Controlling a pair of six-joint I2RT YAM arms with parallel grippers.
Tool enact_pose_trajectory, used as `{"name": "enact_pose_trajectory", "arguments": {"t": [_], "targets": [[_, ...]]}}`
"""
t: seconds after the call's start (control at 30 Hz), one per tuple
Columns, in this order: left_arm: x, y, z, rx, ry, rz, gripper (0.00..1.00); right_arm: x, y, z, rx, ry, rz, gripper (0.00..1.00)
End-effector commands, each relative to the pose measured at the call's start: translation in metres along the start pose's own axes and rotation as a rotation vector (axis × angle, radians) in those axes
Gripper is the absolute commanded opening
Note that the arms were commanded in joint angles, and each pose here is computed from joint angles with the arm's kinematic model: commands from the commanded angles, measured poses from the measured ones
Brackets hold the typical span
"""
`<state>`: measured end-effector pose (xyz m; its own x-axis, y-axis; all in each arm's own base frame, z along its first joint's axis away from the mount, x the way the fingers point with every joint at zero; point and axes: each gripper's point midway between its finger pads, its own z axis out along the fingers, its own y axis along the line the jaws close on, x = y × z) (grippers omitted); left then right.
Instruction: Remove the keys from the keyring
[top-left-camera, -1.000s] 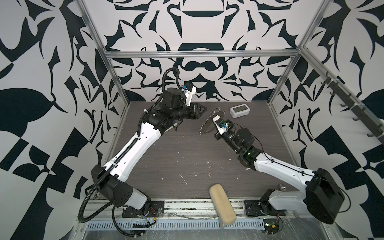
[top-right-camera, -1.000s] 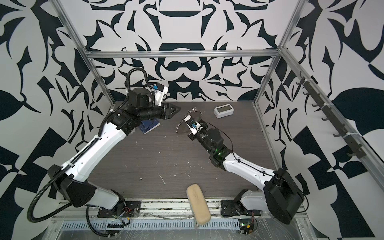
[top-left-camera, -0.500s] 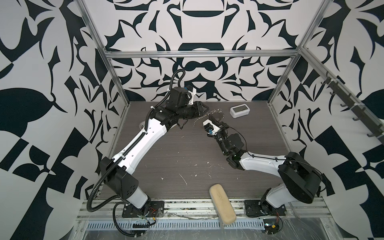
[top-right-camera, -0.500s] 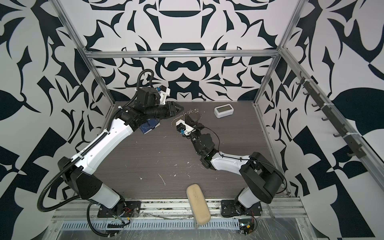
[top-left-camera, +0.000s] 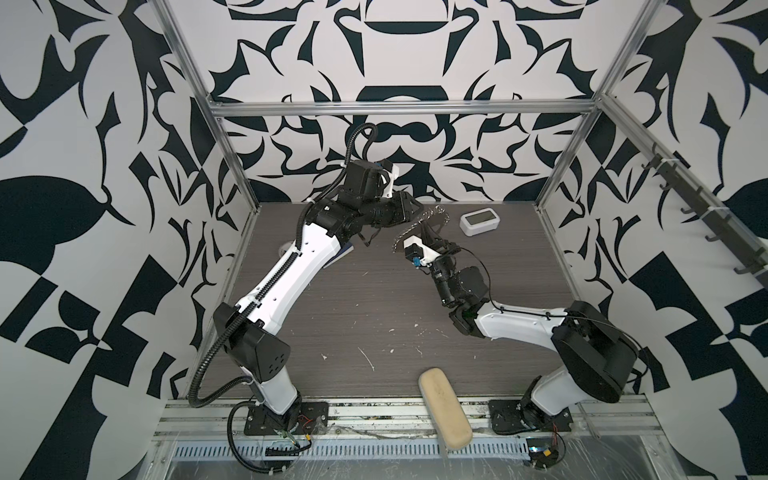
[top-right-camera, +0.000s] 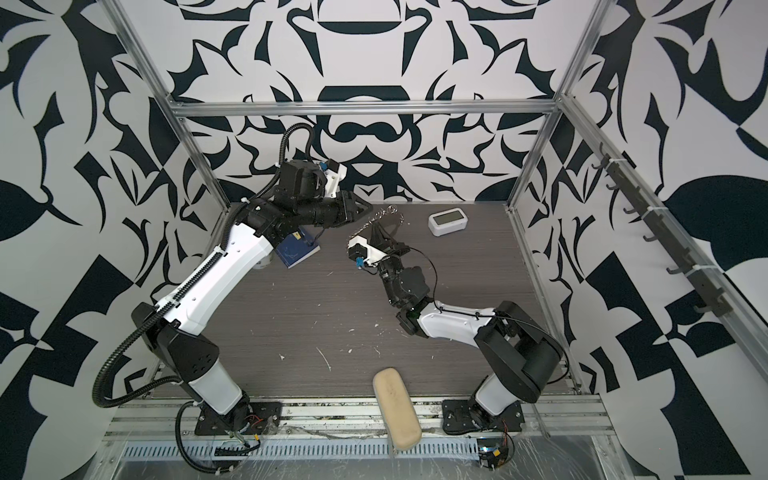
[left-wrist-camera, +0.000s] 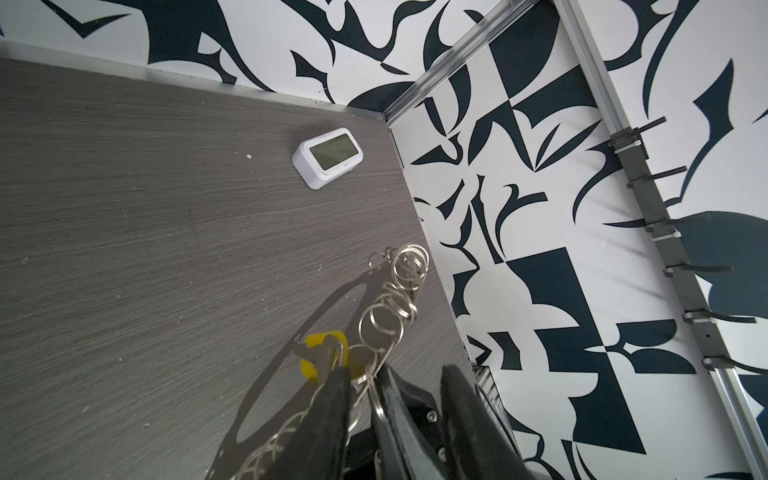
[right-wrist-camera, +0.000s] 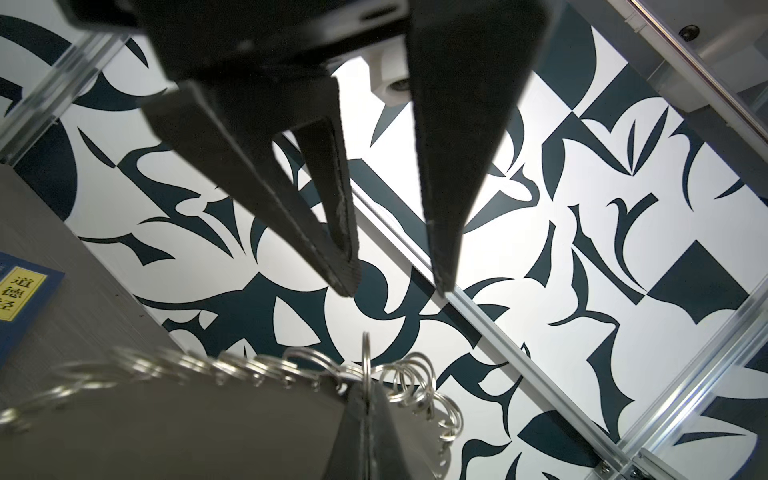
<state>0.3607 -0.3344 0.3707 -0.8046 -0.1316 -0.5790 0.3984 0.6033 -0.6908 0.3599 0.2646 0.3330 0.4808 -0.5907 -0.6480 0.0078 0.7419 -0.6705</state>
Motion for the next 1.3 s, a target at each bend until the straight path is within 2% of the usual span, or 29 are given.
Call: {"name": "enact_pose_trajectory", "arguments": {"t": [0.0,0.93,1.17,1.27], "targets": [[0.005,0.001,0.0,-0.004,0.031,-0.026,0.37,-0.031,-0.043,0.006,0.145,-0.074,0.056,0.0],[0.01,-0.002,0.01,0.016,0.053,-0.032,0.2,-0.043,-0.031,0.009,0.102,-0.114,0.042,0.0],[0.007,0.002,0.008,-0.007,0.034,-0.029,0.05,-0.044,-0.03,0.009,0.099,-0.114,0.04,0.0],[0.007,0.003,0.007,-0.018,0.029,-0.028,0.02,-0.043,-0.03,0.009,0.099,-0.113,0.039,0.0]]}}
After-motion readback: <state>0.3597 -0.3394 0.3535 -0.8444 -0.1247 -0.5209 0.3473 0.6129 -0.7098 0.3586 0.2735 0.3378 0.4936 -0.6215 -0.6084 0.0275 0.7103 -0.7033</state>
